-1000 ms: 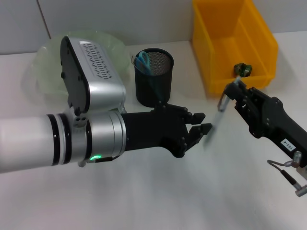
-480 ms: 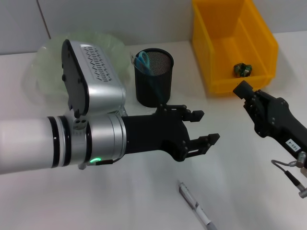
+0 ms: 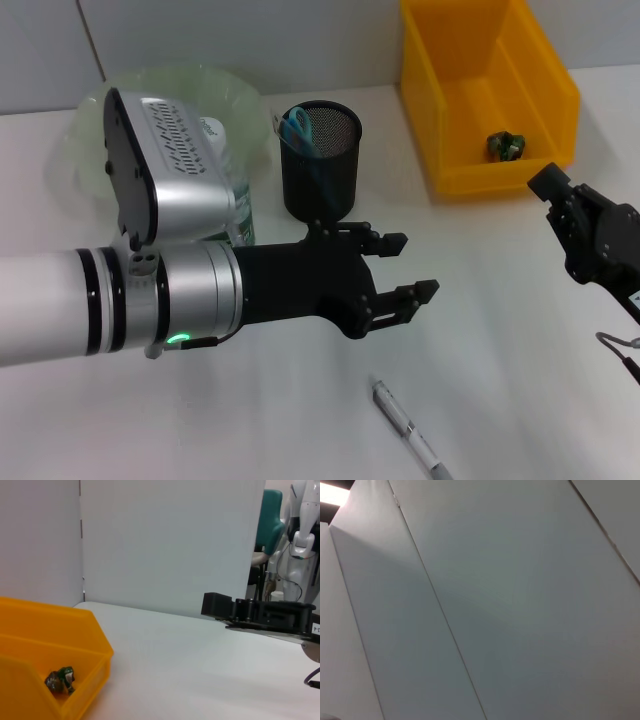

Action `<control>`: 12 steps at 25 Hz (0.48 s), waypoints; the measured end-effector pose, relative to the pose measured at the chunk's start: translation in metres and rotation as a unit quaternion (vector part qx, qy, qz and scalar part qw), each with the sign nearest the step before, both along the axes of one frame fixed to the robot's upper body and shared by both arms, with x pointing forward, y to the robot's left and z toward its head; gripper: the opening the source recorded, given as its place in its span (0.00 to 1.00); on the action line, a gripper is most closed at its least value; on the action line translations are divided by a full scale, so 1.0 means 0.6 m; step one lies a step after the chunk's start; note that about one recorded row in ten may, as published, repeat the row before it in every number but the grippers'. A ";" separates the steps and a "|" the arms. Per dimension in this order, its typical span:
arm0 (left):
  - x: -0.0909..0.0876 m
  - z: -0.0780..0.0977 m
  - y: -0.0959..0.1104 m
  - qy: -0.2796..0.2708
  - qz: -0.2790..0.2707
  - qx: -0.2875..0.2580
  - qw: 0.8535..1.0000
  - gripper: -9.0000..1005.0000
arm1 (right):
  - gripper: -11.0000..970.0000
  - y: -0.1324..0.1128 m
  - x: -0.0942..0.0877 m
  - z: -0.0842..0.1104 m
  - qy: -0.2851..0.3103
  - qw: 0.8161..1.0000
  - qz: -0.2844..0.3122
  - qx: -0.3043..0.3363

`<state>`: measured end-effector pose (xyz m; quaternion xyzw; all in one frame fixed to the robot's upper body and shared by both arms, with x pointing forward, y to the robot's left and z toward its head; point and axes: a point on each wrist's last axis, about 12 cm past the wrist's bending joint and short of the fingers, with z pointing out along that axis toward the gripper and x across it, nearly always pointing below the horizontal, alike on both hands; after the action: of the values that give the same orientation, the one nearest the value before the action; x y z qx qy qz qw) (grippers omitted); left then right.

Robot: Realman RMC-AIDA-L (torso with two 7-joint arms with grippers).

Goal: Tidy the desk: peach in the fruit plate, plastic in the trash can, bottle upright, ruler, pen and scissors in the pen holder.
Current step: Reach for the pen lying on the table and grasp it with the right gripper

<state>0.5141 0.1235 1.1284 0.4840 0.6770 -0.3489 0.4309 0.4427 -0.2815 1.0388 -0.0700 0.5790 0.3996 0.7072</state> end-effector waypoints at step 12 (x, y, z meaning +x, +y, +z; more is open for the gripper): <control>-0.031 0.008 0.000 -0.035 -0.083 0.083 0.993 0.54 | 0.01 -0.033 -0.008 -0.001 0.001 0.999 -0.018 -0.035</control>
<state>0.4953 0.1234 1.1333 0.5844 0.6455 -0.3089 0.3826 0.4377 -0.3012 1.0379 -0.0837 0.5946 0.3667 0.7106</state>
